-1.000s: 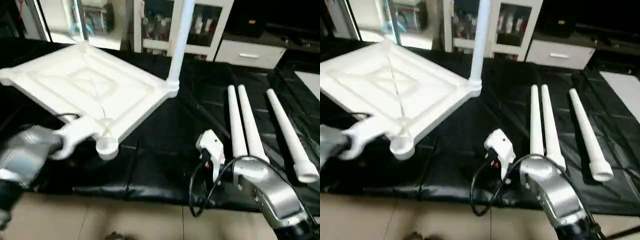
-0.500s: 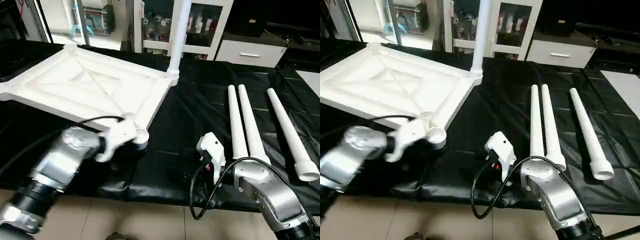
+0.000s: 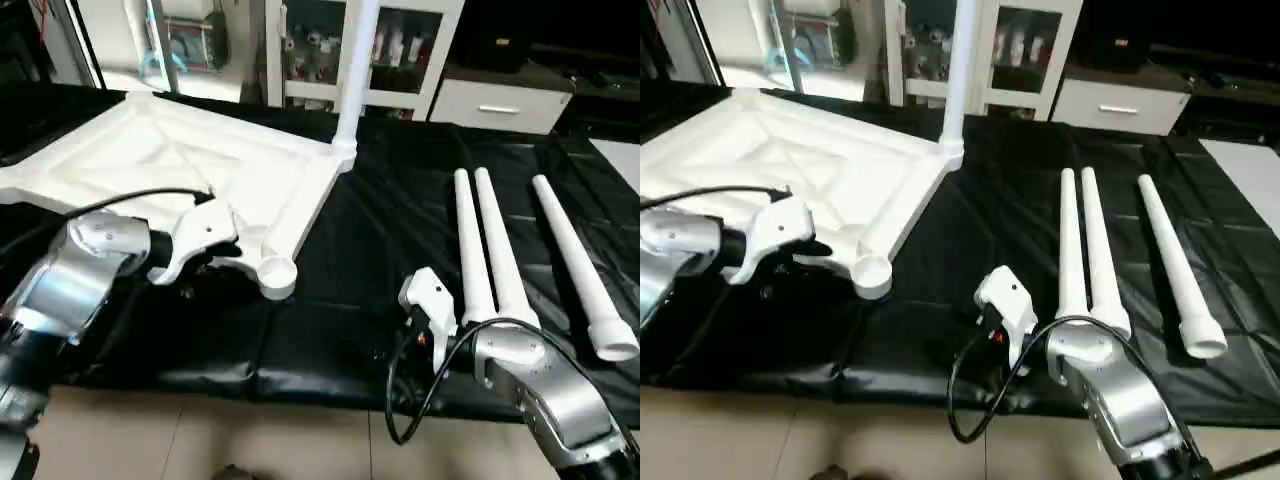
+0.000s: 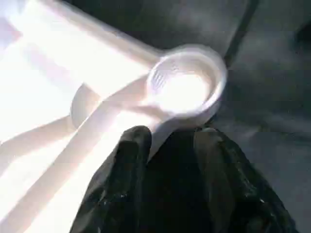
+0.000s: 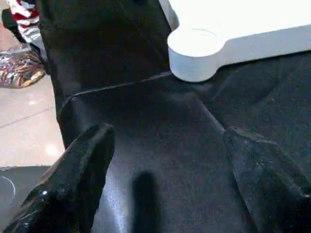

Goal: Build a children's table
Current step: Rotate table base

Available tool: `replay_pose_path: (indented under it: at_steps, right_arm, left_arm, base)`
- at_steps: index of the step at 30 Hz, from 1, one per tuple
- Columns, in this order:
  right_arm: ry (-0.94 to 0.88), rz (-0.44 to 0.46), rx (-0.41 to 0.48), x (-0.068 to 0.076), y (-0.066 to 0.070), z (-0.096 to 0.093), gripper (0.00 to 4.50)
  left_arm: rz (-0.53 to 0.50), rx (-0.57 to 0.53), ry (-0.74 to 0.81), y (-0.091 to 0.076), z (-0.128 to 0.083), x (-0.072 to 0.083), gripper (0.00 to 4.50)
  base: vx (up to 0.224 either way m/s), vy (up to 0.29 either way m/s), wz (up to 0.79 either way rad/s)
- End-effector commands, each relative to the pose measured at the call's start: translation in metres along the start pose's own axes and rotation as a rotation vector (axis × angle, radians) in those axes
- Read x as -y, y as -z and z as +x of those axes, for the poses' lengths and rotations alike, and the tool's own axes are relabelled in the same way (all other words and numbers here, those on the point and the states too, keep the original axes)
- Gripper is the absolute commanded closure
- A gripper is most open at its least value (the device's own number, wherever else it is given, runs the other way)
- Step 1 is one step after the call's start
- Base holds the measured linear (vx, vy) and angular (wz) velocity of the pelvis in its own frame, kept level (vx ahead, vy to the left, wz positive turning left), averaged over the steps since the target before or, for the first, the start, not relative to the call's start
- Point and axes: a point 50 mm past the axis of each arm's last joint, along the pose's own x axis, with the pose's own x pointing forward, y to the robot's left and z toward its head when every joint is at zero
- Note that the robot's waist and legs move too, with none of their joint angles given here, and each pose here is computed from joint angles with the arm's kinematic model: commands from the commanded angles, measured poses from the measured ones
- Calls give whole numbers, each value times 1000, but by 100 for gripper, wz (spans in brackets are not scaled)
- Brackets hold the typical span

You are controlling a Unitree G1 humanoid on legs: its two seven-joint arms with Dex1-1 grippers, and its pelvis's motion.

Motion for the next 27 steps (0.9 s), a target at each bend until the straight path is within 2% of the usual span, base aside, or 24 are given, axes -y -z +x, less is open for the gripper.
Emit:
replay_pose_path:
  at_steps: [1, 8, 15, 22, 23, 27]
  right_arm:
    - [-2, -17, 13, 1, -4, -2, 68]
    - [-13, -22, 8, 0, -4, -1, 68]
    - [-19, -25, 0, -1, -3, -3, 68]
    - [-22, -29, -3, -1, -4, -2, 68]
    - [-23, -31, -4, -1, -4, -2, 68]
    - [-24, -34, -6, -1, -4, -2, 68]
  left_arm:
    - [68, -27, -4, -3, 5, -4, 251]
    - [203, -133, 37, 5, 23, -12, 251]
    - [272, -208, 88, 15, 37, -17, 251]
    - [275, -257, 120, 20, 39, -21, 251]
    - [280, -264, 124, 20, 39, -22, 276]
    - [272, -269, 142, 19, 39, -25, 289]
  base:
    - [0, 0, 0]
    - [0, 0, 0]
    - [0, 0, 0]
    - [0, 0, 0]
    - [0, 0, 0]
    - [0, 0, 0]
